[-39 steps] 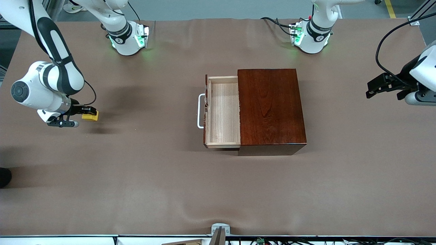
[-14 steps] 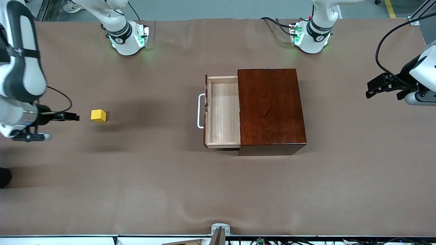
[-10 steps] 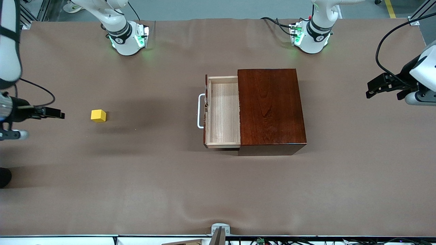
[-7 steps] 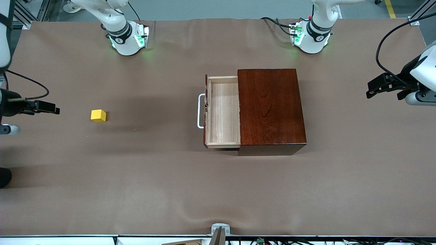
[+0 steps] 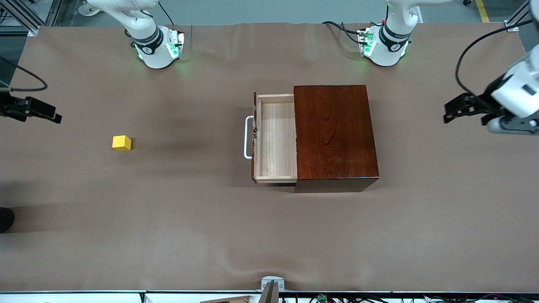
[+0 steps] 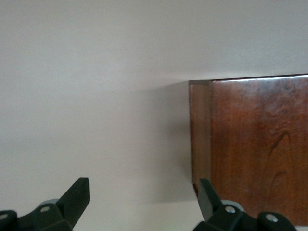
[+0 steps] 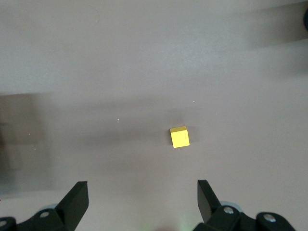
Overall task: Open drawer, take yellow block, close drawer
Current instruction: 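Reach the left gripper back to the open drawer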
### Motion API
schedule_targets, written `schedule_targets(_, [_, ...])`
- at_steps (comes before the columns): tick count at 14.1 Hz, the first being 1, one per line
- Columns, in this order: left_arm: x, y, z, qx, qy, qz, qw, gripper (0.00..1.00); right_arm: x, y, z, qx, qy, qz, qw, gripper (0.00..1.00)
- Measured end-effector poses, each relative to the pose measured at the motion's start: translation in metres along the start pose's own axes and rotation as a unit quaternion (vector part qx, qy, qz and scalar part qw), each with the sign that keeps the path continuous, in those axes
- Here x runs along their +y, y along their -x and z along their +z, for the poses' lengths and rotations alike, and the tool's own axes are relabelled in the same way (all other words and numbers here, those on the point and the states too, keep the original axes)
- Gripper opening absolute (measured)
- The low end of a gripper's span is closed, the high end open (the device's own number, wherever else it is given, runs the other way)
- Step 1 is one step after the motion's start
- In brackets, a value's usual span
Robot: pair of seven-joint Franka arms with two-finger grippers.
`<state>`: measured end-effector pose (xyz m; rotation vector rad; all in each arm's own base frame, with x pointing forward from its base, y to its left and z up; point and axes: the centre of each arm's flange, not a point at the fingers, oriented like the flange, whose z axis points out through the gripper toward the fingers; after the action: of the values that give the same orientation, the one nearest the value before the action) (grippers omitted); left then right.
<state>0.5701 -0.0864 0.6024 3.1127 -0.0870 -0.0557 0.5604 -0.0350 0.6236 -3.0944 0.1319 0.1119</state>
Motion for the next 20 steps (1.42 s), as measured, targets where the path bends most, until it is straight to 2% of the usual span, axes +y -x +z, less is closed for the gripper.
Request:
schedule_targets(2, [0.052,-0.001,0.017,-0.015,-0.003,-0.026,1.0,1.0,-0.005,0.005,0.001,0.013,0.002,-0.002,1.0,1.0])
schedule_targets(4, [0.099,-0.002,0.033,-0.024,-0.007,-0.06,0.998,1.0,-0.005,0.007,0.006,0.015,0.007,-0.002,1.0,1.0])
schedule_targets(8, [0.173,-0.006,0.046,-0.022,-0.007,-0.102,0.994,1.0,-0.002,0.008,0.003,0.023,0.019,-0.002,1.0,1.0])
schedule_targets(11, [0.239,0.009,0.069,-0.03,-0.015,-0.125,0.992,1.0,-0.002,0.009,0.002,0.024,0.02,-0.002,1.0,1.0])
schedule_targets(16, [0.33,0.034,0.113,-0.024,-0.013,-0.163,0.986,1.0,-0.002,0.009,0.002,0.023,0.02,-0.001,1.0,1.0])
schedule_targets(20, [0.397,0.064,0.157,-0.03,-0.024,-0.228,0.973,1.0,-0.002,0.009,0.003,0.021,0.02,0.0,1.0,1.0])
